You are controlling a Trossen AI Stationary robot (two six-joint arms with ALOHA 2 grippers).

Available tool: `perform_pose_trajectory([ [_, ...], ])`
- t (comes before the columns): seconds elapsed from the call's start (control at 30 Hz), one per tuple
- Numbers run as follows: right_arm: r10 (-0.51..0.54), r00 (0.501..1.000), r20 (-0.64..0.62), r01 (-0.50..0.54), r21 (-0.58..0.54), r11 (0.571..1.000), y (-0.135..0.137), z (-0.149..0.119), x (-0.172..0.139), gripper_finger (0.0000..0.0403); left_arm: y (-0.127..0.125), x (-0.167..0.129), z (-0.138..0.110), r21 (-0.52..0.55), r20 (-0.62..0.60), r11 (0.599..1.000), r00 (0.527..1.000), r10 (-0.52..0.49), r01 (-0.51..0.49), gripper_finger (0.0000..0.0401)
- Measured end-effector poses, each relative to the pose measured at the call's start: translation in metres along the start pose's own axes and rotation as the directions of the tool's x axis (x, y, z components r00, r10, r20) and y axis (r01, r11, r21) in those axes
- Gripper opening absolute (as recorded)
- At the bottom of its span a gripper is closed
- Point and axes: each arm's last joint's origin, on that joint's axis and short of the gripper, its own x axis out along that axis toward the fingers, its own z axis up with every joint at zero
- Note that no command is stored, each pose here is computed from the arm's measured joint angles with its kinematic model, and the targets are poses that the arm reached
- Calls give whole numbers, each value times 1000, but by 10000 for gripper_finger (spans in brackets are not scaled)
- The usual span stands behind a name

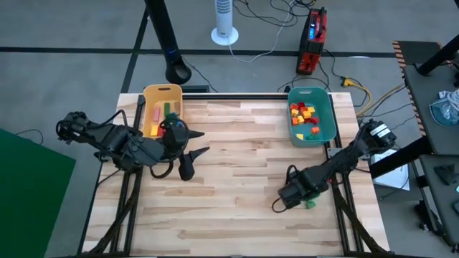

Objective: Sort blocks by size
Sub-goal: Put the green block into the yellow bin

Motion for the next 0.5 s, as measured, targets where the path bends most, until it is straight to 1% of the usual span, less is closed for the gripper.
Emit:
perform_pose_trajectory([
  [0.13,-27,1000,-2,27,28,999,1,2,9,212,0,0,0,-2,-2,1000,1000,-6,6,207],
  [0.33,-52,999,-8,53,22,998,3,3,14,185,-1,1,0,15,-3,1000,1000,-7,7,207],
  [0.4,-52,999,-8,52,13,999,3,3,15,168,-1,1,0,17,-4,1000,1000,-7,7,207],
  [0.5,-52,999,-8,52,11,999,3,3,14,132,-1,1,0,17,-4,1000,1000,-7,7,207],
])
